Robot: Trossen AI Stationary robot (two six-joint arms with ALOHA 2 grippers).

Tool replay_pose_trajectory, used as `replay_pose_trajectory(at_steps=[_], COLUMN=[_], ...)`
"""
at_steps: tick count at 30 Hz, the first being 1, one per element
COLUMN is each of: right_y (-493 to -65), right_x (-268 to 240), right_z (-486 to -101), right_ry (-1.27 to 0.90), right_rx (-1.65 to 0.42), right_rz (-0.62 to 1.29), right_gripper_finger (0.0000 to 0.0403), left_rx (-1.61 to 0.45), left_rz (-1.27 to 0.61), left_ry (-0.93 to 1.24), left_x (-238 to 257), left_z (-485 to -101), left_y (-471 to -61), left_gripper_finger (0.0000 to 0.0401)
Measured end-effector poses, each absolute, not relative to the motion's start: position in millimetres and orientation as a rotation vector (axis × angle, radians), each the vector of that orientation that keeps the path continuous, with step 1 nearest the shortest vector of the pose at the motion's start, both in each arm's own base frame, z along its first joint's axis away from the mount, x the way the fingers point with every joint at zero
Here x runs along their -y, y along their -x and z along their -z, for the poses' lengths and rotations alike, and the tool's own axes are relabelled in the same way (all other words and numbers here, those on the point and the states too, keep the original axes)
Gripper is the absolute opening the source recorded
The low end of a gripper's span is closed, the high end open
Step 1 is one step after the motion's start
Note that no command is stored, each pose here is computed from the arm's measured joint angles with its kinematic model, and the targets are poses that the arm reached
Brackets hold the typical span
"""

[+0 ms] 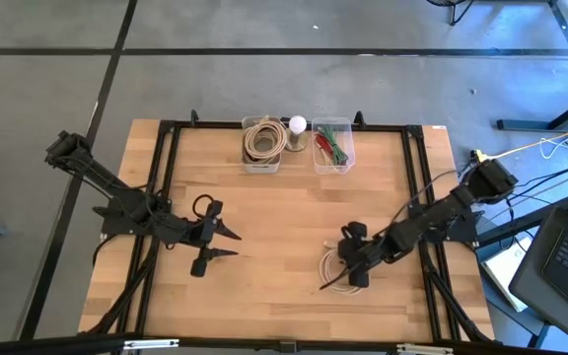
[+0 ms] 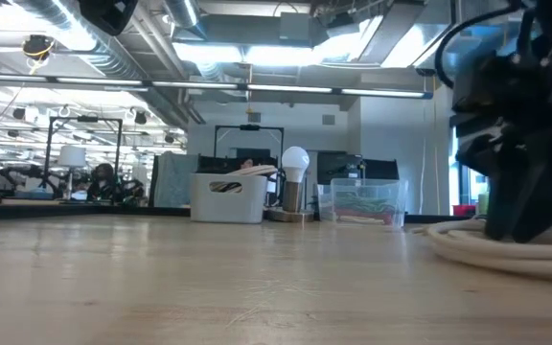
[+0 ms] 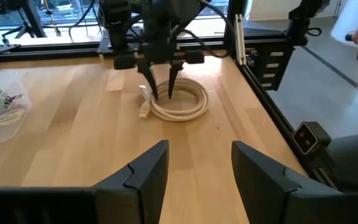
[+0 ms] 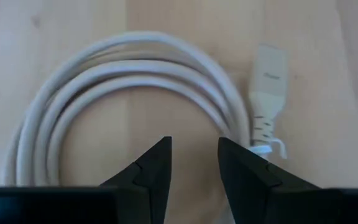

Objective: Pick & Place USB Port
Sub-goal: Put the light brown HDMI cable into the gray bin

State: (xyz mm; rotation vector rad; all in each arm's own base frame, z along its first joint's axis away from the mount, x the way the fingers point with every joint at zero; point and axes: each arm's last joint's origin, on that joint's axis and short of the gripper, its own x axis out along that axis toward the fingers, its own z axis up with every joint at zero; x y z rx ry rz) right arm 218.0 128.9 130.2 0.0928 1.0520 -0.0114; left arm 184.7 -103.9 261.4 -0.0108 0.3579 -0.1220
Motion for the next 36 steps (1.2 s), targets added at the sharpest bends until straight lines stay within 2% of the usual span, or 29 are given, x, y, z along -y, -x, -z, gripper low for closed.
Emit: replay_pose_trajectory(at_steps=[4, 10, 20, 36], right_y=[-222.3, -238.6, -234.6, -238.7], right_x=[-121.7, -129.3, -116.0, -110.1], right_z=[-129.5, -161.1, -172.2, -166.8], right_ry=[-0.049, -0.058, 0.172, 0.059], right_rx=[-1.059, -1.023, -1.182, -1.225], right_rz=[0.009, -0.052, 0.082, 0.113], right_gripper_finger=[0.0133, 0.0133, 0.0136, 0.0186], left_rx=[-0.358, -0.358, -0.359, -0.361], left_rz=[0.121, 0.120, 0.114, 0.116], left_ry=[0.010, 0.010, 0.008, 0.008], left_x=[103.8, 103.8, 103.6, 103.6], left_z=[-261.4, -261.4, -261.2, -261.0], left_y=[-184.7, -184.7, -184.6, -184.6], left_gripper_finger=[0.0168, 0.0168, 0.0168, 0.0168])
